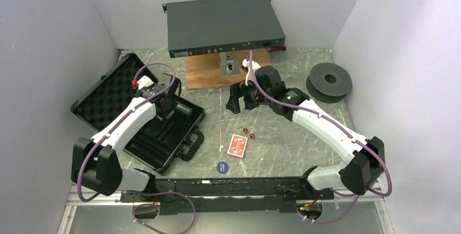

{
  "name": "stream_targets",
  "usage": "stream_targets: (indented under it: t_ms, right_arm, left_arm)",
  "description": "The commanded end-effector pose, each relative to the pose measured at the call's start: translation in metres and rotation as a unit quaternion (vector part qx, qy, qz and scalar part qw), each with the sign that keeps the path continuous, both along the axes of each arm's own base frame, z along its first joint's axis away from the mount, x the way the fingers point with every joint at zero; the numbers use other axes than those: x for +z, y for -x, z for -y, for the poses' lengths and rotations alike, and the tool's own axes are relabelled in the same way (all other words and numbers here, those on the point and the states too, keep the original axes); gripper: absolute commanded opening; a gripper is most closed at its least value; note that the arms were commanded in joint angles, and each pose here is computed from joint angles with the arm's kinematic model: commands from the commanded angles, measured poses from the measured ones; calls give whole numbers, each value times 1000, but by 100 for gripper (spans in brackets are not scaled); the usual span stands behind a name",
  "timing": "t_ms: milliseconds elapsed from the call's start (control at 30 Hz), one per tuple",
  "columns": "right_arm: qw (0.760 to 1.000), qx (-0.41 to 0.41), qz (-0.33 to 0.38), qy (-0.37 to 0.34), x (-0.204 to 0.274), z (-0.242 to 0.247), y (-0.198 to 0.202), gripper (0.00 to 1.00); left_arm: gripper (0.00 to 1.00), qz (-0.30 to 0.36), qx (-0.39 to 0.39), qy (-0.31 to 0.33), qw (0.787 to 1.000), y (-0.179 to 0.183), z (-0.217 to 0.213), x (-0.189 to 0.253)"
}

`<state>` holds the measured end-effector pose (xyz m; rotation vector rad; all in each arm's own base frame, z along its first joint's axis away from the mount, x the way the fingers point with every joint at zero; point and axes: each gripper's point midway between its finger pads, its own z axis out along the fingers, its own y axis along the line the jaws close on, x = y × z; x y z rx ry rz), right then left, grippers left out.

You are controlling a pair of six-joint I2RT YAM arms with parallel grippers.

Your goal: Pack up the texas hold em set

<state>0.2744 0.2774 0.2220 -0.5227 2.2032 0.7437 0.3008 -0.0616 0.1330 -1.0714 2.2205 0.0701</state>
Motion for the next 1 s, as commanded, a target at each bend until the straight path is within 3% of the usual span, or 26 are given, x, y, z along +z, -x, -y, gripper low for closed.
stream_targets:
  t_ms: [0,600,967]
  right_arm:
    - [999,-9,35,-21,20,2,-5,94]
    - [999,-6,39,-17,17,5,-3,94]
    - [999,2,35,-19,14,3,0,95]
  left_arm:
    - [0,25,40,27,999,-19,-4,11]
    - [0,-29,76,37,996,-47,-11,-49]
    - [0,-35,83,41,995,-62,-17,-62]
